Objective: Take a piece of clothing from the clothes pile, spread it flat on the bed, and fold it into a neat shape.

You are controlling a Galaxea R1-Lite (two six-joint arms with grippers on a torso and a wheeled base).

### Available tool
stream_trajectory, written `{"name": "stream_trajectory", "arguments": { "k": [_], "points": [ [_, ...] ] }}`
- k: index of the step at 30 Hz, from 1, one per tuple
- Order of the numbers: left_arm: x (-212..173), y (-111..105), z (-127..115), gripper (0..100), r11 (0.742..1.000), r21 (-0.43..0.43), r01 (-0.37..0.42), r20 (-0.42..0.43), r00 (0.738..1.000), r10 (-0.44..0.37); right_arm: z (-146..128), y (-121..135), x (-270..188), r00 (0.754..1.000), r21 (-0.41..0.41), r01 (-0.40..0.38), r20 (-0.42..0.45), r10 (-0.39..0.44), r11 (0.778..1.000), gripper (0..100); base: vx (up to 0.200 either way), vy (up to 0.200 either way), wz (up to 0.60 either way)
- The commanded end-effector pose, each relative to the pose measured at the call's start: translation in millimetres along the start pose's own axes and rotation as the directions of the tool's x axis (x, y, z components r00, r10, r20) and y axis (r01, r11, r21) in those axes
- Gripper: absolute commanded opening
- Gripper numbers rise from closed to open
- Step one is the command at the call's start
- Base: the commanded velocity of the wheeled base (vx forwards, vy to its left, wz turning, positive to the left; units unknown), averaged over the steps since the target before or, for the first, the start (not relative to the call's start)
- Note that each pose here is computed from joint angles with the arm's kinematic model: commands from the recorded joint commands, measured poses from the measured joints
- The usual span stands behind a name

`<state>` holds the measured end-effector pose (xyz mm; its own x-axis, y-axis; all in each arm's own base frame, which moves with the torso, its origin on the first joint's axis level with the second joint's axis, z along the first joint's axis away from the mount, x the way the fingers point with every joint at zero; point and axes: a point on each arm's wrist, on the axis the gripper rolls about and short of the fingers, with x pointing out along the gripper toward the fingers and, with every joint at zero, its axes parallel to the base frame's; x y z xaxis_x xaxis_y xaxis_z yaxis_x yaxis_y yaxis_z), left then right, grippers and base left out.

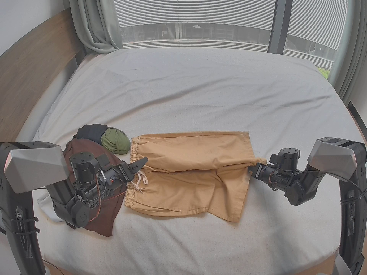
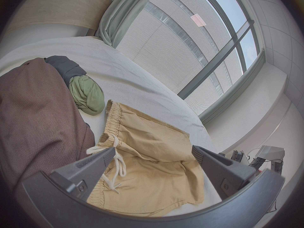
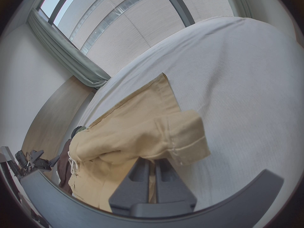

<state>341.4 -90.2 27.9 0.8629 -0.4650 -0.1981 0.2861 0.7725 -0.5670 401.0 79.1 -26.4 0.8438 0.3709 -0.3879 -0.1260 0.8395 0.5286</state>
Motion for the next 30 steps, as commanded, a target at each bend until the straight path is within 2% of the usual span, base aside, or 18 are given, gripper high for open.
{"name": "stream_trajectory", "arguments": {
  "k": [1, 8, 10, 25, 26, 30],
  "points": [
    [0.2, 0.5, -0.4, 100, 1.0, 0.0, -0.001, -0.001, 1.0, 0.001, 5.7, -2.9, 2.4, 1.0, -0.003, 0.001, 0.017, -0.001, 1.0, 0, 0.0, 0.0, 0.0],
    [0.2, 1.2, -0.5, 100, 1.0, -0.001, -0.003, -0.002, 1.0, 0.003, 11.3, -6.4, 4.9, 1.0, -0.032, 0.018, 0.012, -0.017, 0.999, 0, 0.0, 0.0, 0.0],
    [0.1, 0.9, -0.1, 100, 1.0, -0.001, -0.003, 0.001, 1.0, 0.003, 14.3, -17.1, 3.1, 0.999, -0.057, 0.05, 0.002, -0.05, 0.997, 0, 0.0, 0.0, 0.0],
    [-1.0, 0.2, 0.6, 100, 1.0, -0.001, 0.0, 0.006, 1.0, 0.0, 16.7, -20.3, -1.9, 0.998, -0.058, 0.063, 0.005, -0.063, 0.996, 0, 0.0, 0.0, 0.0],
    [-1.0, 0.5, 1.1, 100, 1.0, 0.0, 0.002, 0.011, 1.0, -0.002, 16.3, -20.2, -2.8, 0.998, -0.06, 0.062, 0.006, -0.062, 0.996, 100, 0.0, 0.0, 0.0],
    [-1.7, 2.1, 0.3, 100, 1.0, -0.001, -0.002, 0.011, 1.0, 0.002, 18.2, -18.1, -9.6, 0.997, -0.06, 0.073, 0.017, -0.072, 0.996, 100, 0.0, 0.0, 0.0]
  ]
}}
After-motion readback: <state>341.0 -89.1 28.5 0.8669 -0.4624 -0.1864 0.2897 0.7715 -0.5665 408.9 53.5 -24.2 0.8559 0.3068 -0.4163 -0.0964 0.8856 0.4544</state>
